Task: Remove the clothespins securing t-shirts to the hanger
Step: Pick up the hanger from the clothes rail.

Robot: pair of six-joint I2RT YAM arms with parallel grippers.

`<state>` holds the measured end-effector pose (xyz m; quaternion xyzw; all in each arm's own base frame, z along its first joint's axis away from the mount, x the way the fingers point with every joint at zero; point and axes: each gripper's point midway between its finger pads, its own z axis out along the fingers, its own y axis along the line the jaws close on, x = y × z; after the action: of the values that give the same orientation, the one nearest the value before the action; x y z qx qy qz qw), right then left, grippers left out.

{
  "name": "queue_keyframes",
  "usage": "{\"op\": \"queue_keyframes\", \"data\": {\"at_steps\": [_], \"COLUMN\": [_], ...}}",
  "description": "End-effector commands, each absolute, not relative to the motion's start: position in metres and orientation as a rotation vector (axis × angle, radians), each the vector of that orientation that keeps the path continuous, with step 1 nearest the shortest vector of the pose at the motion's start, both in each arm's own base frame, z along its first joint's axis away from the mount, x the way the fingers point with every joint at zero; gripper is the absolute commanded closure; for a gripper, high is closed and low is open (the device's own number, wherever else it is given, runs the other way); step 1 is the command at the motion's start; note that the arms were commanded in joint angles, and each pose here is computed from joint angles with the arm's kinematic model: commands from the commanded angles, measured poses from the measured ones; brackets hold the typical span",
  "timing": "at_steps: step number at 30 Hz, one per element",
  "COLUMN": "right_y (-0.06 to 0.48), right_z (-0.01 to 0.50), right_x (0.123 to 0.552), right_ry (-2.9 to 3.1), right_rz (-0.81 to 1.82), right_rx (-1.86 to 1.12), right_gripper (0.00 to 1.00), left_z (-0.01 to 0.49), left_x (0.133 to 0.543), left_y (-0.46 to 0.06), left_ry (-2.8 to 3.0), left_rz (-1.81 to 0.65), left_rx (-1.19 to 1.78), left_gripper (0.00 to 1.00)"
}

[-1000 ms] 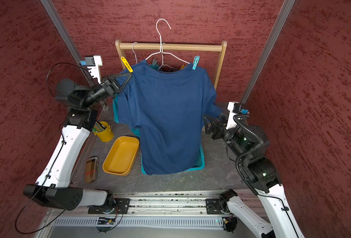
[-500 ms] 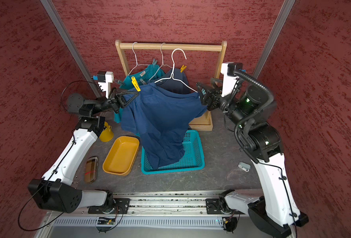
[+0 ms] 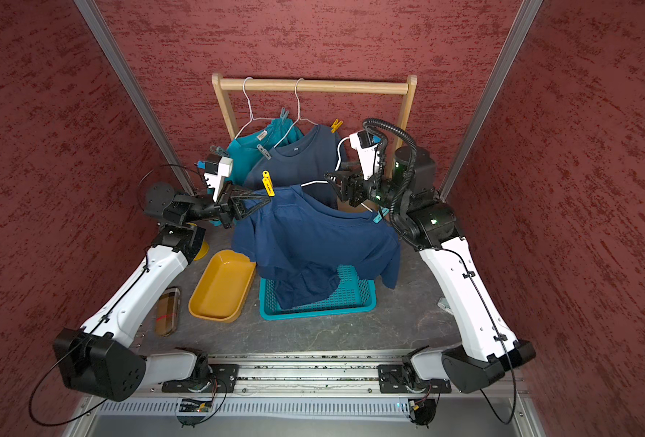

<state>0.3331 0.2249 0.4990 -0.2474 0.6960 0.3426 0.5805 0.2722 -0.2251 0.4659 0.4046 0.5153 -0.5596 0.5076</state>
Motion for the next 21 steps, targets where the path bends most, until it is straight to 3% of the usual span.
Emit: {"op": "queue_keyframes", "data": {"at_steps": [1, 3, 6, 10, 11, 13, 14, 17, 21], "right_y": [0.233, 0.233, 0.231, 0.226, 0.226, 0.227, 0.229, 0.235, 0.241], "right_z": [0.517, 0.516, 0.515, 0.51, 0.508, 0.504, 0.501, 0.491, 0.48], "right_x": [0.328, 0.329, 0.329, 0.331, 0.332, 0.332, 0.332, 0.328, 0.324], "right_ry": [1.513, 1.496, 1.481, 1.48, 1.478, 1.478, 1.477, 1.471, 1.481], "right_rz": [0.919, 0.934, 0.903, 0.802, 0.783, 0.749, 0.743, 0.74, 0.759], "right_rx": [-0.556, -0.548, -0.553, -0.588, -0.608, -0.653, -0.675, -0.756, -0.817], "right_gripper": [0.54, 0.69, 1.0, 1.0, 1.0, 1.0, 1.0, 1.0, 1.0], "left_z": [0.466, 0.462, 0.455, 0.441, 0.439, 0.433, 0.43, 0.422, 0.412], "left_x": [0.267, 0.27, 0.272, 0.272, 0.271, 0.268, 0.266, 0.26, 0.249], "left_y": [-0.229, -0.229, -0.227, -0.224, -0.224, -0.223, -0.222, -0.216, -0.195], "left_ry": [1.196, 1.207, 1.234, 1.279, 1.284, 1.306, 1.32, 1.37, 1.445], "left_rz": [-1.313, -1.313, -1.307, -1.287, -1.28, -1.271, -1.267, -1.251, -1.21], "left_rx": [1.012, 1.006, 1.001, 0.981, 0.98, 0.983, 0.984, 0.983, 0.936], "left_gripper": [1.0, 1.0, 1.0, 0.98, 0.91, 0.53, 0.46, 0.34, 0.28]}}
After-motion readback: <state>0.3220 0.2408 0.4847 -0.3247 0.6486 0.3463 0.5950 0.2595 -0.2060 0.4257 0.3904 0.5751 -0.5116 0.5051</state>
